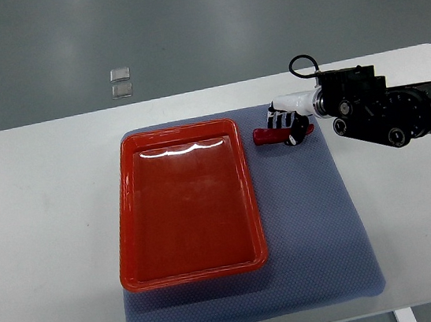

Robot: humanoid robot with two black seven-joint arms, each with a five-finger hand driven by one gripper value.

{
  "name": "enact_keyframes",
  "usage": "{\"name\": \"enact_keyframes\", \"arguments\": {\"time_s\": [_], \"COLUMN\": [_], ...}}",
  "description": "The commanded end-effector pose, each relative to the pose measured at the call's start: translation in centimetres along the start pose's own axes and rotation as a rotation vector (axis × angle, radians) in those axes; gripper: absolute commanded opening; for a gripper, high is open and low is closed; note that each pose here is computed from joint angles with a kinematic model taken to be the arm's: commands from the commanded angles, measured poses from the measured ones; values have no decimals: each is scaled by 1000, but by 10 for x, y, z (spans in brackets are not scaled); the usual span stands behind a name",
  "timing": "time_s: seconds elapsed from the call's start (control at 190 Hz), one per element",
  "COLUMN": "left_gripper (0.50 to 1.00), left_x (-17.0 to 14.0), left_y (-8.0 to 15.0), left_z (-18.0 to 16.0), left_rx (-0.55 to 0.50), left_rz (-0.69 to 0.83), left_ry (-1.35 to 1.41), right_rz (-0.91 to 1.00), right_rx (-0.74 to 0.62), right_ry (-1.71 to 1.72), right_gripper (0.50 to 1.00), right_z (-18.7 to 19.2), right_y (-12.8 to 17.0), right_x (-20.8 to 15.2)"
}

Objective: Place red pepper on red tray
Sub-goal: 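Lift the red pepper with the right hand, then carry the red pepper over the red tray with the right hand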

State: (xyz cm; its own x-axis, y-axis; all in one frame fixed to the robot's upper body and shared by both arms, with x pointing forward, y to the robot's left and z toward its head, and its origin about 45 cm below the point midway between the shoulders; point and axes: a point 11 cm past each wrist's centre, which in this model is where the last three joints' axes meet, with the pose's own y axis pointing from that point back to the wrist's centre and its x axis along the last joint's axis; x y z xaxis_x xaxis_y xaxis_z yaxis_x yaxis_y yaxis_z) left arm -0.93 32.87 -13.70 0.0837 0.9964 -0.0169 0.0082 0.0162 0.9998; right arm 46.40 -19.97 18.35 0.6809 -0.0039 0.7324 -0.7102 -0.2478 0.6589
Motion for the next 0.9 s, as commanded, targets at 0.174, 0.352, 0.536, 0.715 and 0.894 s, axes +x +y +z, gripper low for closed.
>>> {"name": "enact_keyframes", "arguments": {"time_s": [0.174,0.352,0.536,0.715,0.894], "left_gripper": [1000,1000,1000,1000,1000], "left_x": [0,0,0,0,0], "left_y": [0,0,0,0,0], "left_z": [0,0,0,0,0], "left_rx": [0,0,0,0,0], "left_rz": [0,0,0,0,1], "left_ry": [0,0,0,0,0], "right_rz": [-11,-13,-2,42,99], "right_rx": [6,6,5,4,49], "right_ry": [9,10,11,17,36], "right_gripper": [588,500,500,500,500], "right_z": [-1,-1,2,4,-16], "right_y": [-1,0,3,12,20], "right_x": [-4,-2,5,33,62]}}
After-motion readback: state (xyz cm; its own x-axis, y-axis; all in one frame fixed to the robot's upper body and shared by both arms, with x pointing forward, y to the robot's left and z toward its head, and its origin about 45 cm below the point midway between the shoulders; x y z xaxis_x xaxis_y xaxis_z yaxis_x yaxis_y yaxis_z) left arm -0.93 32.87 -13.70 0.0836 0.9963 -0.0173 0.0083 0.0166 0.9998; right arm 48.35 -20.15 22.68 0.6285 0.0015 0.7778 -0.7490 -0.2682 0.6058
